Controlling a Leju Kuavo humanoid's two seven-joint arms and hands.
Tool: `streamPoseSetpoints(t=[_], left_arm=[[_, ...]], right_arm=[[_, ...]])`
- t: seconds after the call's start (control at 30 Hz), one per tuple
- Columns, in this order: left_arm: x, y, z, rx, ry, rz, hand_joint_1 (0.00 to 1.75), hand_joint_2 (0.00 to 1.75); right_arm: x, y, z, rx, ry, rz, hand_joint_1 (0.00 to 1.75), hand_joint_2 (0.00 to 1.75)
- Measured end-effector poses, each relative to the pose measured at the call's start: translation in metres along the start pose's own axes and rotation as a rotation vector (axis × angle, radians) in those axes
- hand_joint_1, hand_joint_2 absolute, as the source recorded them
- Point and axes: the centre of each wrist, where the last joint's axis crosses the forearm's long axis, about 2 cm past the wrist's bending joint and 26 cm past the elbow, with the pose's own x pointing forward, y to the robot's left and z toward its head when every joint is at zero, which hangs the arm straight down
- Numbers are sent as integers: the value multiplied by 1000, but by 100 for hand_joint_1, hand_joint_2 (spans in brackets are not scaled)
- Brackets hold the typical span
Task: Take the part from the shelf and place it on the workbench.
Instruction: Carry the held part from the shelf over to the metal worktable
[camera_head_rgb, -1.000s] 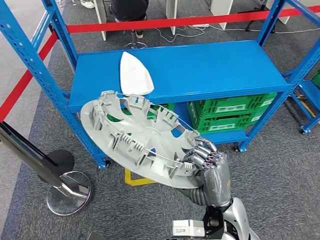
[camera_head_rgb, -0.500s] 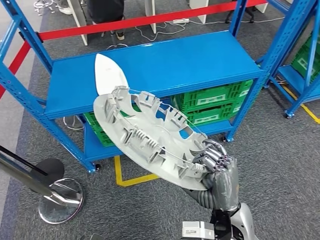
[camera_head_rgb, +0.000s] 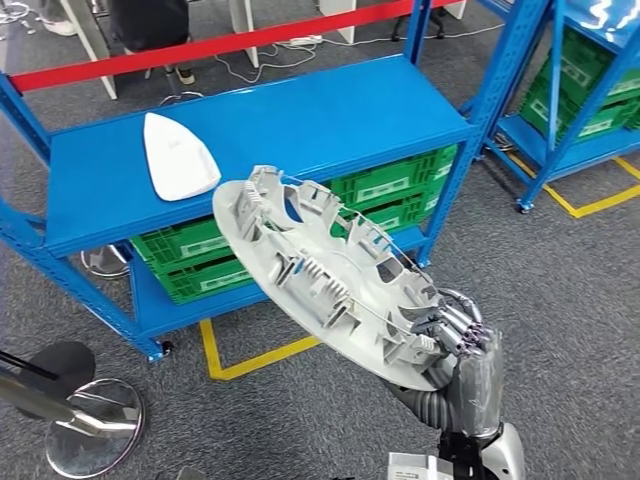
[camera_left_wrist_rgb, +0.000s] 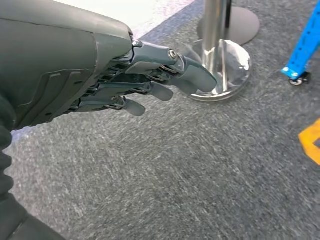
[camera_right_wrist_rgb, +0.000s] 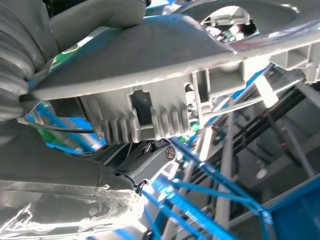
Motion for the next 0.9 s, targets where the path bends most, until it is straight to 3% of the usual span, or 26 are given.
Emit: streamPoseSetpoints(t=[0.9], left_arm=[[-3, -2, 3, 12, 14, 18, 0, 175]], right_arm=[[4, -13, 10, -41, 46, 17, 175, 175]])
